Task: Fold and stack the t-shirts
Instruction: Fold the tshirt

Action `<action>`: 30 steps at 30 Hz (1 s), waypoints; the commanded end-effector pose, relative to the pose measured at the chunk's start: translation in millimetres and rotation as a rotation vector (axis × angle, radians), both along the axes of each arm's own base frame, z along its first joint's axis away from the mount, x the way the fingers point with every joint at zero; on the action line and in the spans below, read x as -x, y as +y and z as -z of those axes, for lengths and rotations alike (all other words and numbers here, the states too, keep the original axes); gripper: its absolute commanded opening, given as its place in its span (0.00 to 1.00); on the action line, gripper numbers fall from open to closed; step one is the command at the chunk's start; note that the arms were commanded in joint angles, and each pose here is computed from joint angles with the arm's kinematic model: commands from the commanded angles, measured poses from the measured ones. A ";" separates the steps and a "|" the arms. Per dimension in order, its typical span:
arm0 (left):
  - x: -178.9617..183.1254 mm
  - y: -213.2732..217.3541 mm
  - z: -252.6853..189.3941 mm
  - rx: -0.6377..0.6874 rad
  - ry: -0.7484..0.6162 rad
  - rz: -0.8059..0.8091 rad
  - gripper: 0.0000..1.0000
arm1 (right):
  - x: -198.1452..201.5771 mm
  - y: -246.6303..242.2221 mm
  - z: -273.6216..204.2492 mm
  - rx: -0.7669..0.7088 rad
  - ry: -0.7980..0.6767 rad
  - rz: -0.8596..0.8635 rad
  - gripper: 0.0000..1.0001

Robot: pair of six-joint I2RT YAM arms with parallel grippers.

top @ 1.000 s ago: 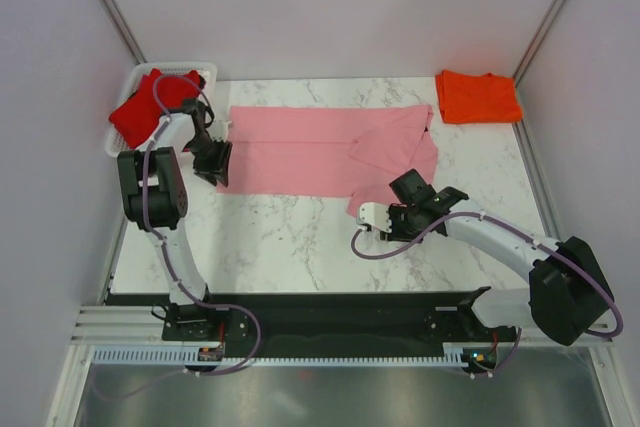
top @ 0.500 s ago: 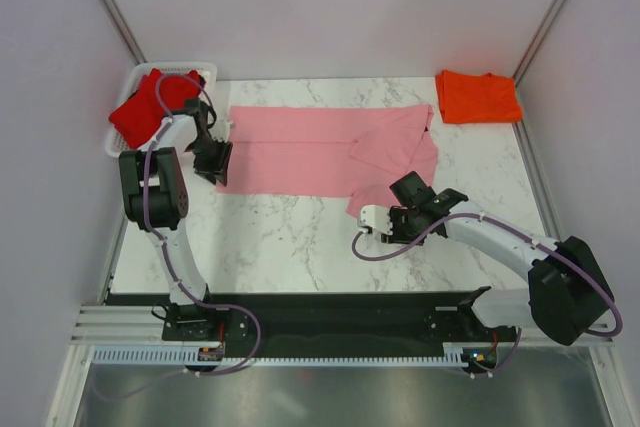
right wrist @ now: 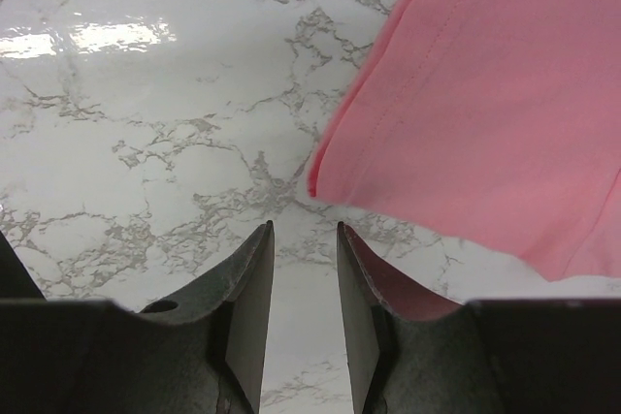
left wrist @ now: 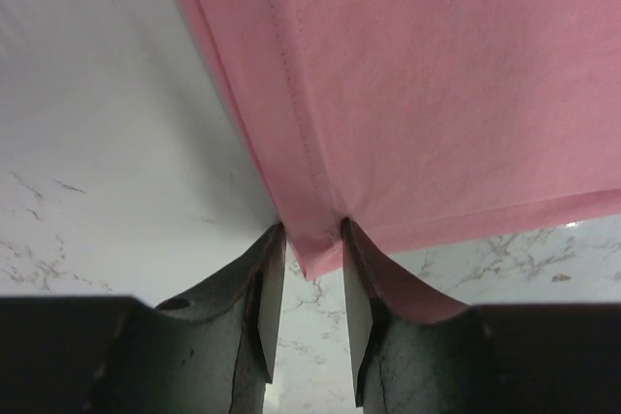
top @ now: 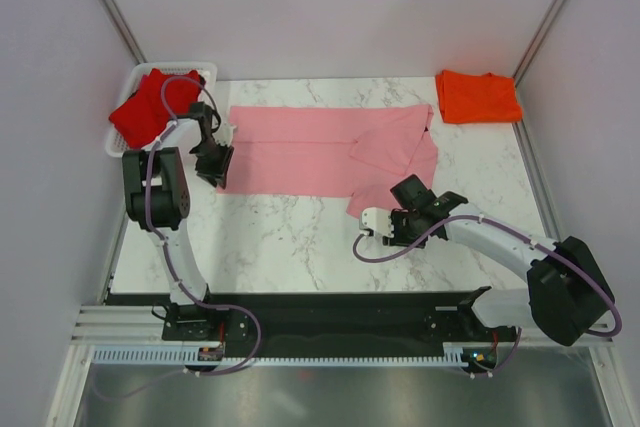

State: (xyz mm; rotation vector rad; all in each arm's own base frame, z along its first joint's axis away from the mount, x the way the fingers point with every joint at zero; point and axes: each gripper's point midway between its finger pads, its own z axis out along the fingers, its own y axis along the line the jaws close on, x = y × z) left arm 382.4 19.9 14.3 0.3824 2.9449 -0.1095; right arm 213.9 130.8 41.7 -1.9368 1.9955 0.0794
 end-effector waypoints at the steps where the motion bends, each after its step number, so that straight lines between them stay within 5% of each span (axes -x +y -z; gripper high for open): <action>1: 44.4 -0.1 39.9 -0.018 0.195 0.035 0.37 | -6.5 2.7 -7.1 -0.021 -0.045 0.004 0.40; 6: 48.2 -6.1 37.3 -0.016 0.195 0.047 0.32 | -7.0 -0.3 -5.5 -0.015 -0.050 0.010 0.40; 11: 46.2 -7.4 34.8 -0.012 0.185 0.049 0.13 | -12.5 -0.1 -2.0 -0.029 -0.058 0.037 0.40; 17: 47.1 -11.9 34.2 -0.008 0.190 0.058 0.02 | -24.4 1.6 3.4 -0.037 -0.095 0.014 0.41; 30: 46.3 -14.4 30.2 -0.020 0.182 0.064 0.02 | -24.7 12.0 9.0 -0.045 -0.040 -0.048 0.43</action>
